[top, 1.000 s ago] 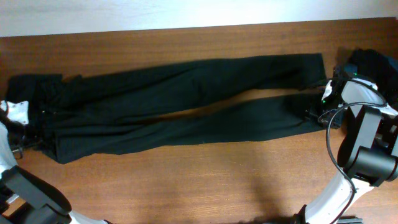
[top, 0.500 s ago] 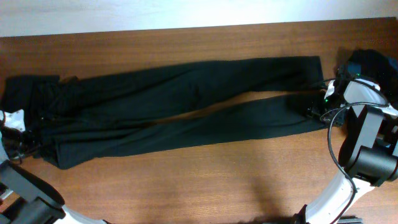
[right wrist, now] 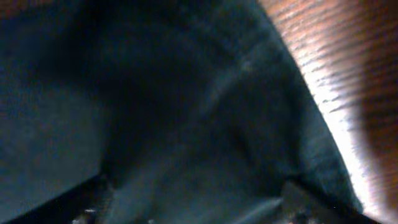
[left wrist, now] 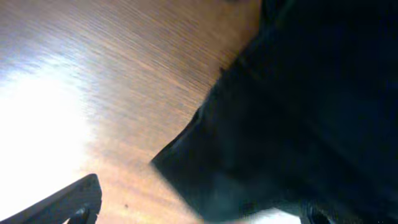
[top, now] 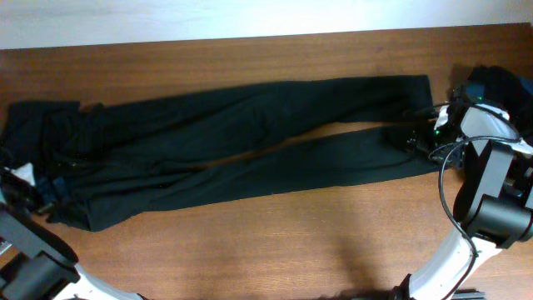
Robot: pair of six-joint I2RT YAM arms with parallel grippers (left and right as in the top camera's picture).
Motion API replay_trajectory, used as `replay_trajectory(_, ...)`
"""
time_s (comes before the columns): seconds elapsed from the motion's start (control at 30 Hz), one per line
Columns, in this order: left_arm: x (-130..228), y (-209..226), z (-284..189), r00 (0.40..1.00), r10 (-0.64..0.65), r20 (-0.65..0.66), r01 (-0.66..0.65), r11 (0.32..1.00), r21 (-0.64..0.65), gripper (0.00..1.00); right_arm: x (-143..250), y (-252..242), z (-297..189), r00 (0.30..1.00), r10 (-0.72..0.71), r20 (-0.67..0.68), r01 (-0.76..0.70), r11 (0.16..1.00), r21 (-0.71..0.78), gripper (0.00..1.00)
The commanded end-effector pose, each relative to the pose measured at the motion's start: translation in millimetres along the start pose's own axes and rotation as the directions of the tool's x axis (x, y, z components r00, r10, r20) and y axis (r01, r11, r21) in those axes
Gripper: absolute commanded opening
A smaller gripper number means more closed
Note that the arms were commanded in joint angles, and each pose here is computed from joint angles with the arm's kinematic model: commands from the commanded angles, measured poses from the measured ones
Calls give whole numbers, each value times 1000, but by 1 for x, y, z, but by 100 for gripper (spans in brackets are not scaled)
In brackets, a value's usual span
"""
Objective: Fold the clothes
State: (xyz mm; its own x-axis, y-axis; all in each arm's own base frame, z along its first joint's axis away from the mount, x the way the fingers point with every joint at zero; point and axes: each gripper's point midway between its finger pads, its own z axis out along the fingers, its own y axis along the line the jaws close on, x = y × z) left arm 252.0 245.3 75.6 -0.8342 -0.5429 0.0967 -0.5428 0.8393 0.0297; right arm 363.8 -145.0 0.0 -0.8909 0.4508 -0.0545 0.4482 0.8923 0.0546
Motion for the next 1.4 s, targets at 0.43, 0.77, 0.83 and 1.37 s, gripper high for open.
replay_trajectory(0.43,-9,-62,-65,998,-6,57,-4,986,168,99,-13,7,-26,997,-13,-70,8,998,-69,99)
replay_trajectory(0.77,13,-124,-69,972,235,7,-235,968,90,99,-2,17,-70,987,-57,-149,40,992,-118,99)
replay_trajectory(0.83,16,-126,-69,970,241,-3,-241,968,74,99,-1,19,-76,986,-46,-159,25,992,-127,99)
replay_trajectory(1.37,10,-142,-69,983,181,24,-183,980,83,99,21,139,-74,753,-657,-44,633,740,-227,99)
